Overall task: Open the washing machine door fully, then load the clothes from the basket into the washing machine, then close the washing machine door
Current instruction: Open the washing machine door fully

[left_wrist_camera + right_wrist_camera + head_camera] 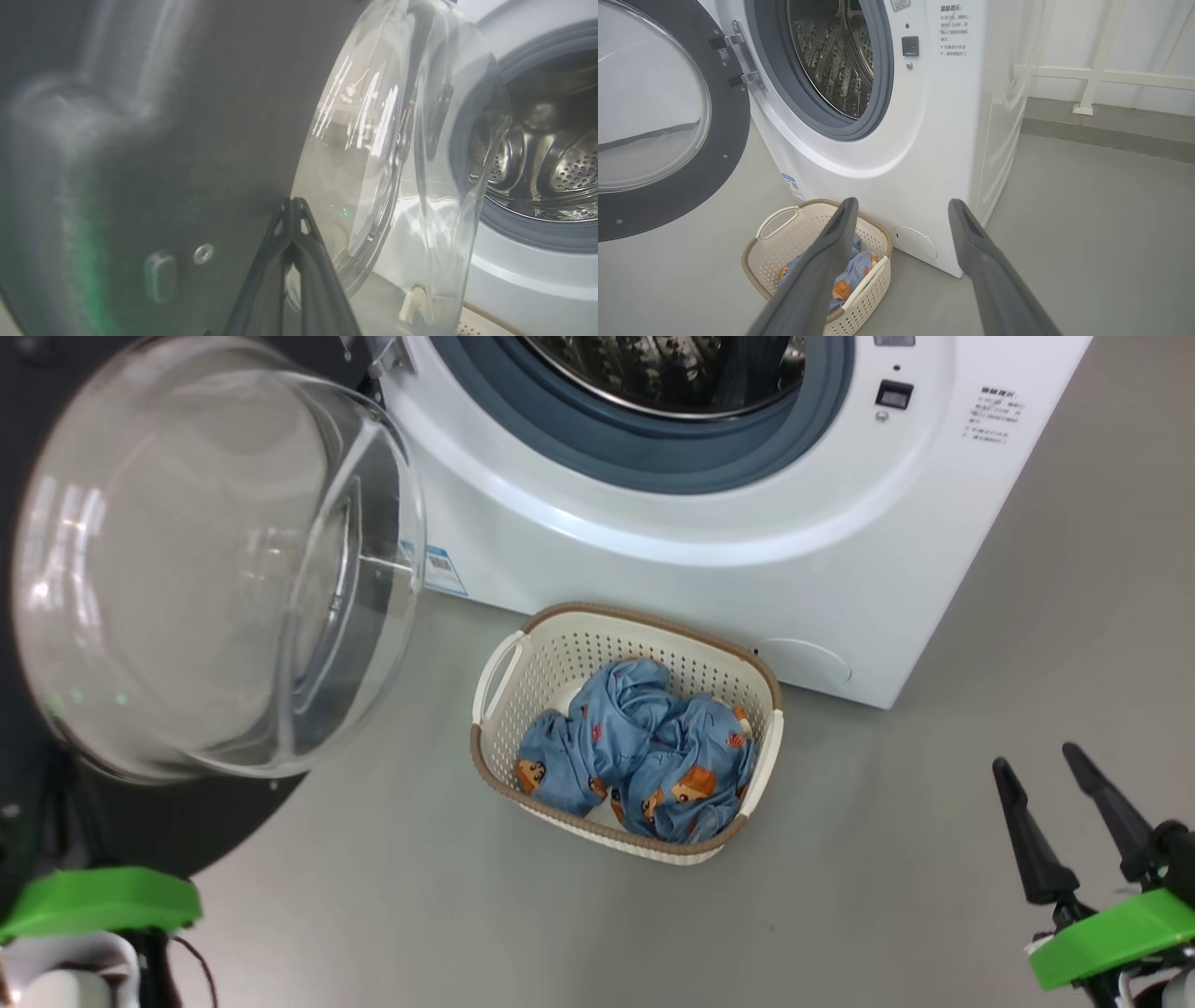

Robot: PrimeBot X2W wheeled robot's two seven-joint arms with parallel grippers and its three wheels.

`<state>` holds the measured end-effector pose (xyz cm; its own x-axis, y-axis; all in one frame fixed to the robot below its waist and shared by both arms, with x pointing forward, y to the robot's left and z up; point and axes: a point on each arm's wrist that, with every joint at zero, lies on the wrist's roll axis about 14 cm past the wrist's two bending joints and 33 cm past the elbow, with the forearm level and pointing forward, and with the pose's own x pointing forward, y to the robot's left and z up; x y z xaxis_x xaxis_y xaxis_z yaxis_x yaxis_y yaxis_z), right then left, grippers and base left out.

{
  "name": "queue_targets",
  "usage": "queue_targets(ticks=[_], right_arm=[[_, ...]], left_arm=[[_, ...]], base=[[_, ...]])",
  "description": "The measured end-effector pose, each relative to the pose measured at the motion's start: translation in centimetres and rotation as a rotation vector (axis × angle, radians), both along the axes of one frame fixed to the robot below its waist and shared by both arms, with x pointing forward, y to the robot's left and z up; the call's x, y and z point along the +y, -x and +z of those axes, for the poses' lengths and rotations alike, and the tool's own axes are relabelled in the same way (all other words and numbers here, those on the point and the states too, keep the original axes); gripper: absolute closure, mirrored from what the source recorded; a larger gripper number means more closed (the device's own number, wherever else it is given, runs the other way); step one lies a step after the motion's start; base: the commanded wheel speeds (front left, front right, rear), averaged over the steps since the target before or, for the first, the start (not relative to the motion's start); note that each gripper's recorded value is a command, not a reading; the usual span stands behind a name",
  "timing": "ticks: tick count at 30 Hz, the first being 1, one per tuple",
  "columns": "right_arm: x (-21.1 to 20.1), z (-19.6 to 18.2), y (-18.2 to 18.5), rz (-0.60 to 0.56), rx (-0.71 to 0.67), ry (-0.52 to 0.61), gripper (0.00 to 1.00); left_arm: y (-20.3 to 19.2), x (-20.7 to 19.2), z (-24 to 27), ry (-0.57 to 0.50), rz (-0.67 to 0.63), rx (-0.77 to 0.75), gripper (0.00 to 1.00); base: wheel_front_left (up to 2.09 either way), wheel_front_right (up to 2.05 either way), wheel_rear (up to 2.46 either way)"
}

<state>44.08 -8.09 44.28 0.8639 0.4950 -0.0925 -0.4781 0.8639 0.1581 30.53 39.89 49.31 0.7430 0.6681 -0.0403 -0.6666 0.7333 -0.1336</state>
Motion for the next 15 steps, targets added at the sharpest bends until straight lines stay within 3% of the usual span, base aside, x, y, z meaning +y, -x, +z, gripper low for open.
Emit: queue_targets(ticks=[15], right_arm=[[-0.3, -1.3, -2.5, 0.005, 0.007, 0.005, 0.0]], left_arm=[[-0.4, 6.0, -0.1, -0.025, 0.152, 0.046, 1.0]], base=[[0.0, 0.0, 0.0]])
